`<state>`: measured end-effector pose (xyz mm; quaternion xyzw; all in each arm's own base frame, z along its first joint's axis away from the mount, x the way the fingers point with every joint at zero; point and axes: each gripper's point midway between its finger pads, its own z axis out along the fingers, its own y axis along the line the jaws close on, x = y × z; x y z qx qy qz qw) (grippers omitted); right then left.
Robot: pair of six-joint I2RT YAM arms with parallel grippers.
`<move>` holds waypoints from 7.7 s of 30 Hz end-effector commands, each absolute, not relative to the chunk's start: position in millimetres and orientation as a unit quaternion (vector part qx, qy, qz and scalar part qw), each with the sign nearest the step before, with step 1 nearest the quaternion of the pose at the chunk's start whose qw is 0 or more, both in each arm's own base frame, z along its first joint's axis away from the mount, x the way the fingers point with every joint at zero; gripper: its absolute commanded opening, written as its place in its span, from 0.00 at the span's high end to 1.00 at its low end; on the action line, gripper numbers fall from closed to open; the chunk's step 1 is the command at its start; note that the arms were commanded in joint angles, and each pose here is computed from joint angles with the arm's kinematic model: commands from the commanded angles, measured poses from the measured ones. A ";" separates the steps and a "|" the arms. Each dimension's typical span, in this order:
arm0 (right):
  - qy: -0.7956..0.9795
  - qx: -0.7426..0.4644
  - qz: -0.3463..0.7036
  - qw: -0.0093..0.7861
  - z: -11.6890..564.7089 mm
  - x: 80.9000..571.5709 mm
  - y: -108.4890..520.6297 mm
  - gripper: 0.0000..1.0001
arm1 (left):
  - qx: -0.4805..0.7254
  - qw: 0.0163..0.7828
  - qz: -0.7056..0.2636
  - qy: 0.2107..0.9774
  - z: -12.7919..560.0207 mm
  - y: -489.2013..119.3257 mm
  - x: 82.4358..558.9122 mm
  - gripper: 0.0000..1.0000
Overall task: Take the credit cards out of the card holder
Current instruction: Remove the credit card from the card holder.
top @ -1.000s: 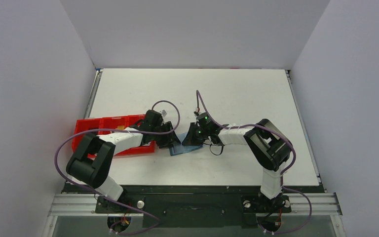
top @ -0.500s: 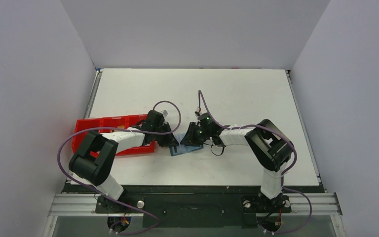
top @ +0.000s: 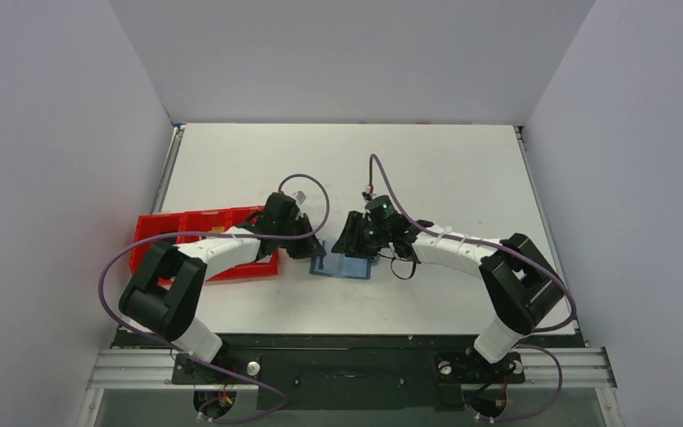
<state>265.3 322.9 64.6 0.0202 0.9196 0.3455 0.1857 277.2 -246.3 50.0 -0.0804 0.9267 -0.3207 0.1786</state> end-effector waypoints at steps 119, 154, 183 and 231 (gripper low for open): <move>0.855 0.141 0.446 0.222 52.0 283.9 290.1 0.84 | -0.034 0.138 -0.222 0.965 -19.1 -255.2 257.5 1.00; 0.870 0.148 0.416 0.218 32.7 284.4 267.4 1.00 | -0.047 0.140 -0.210 0.967 -23.7 -248.9 256.1 1.00; 0.891 0.114 0.379 0.223 43.6 274.2 245.9 1.00 | -0.041 0.171 -0.243 0.954 8.7 -260.5 265.2 1.00; 0.844 0.088 0.464 0.255 150.6 284.5 255.1 1.00 | -0.015 0.175 -0.508 0.843 142.4 -309.3 298.0 0.54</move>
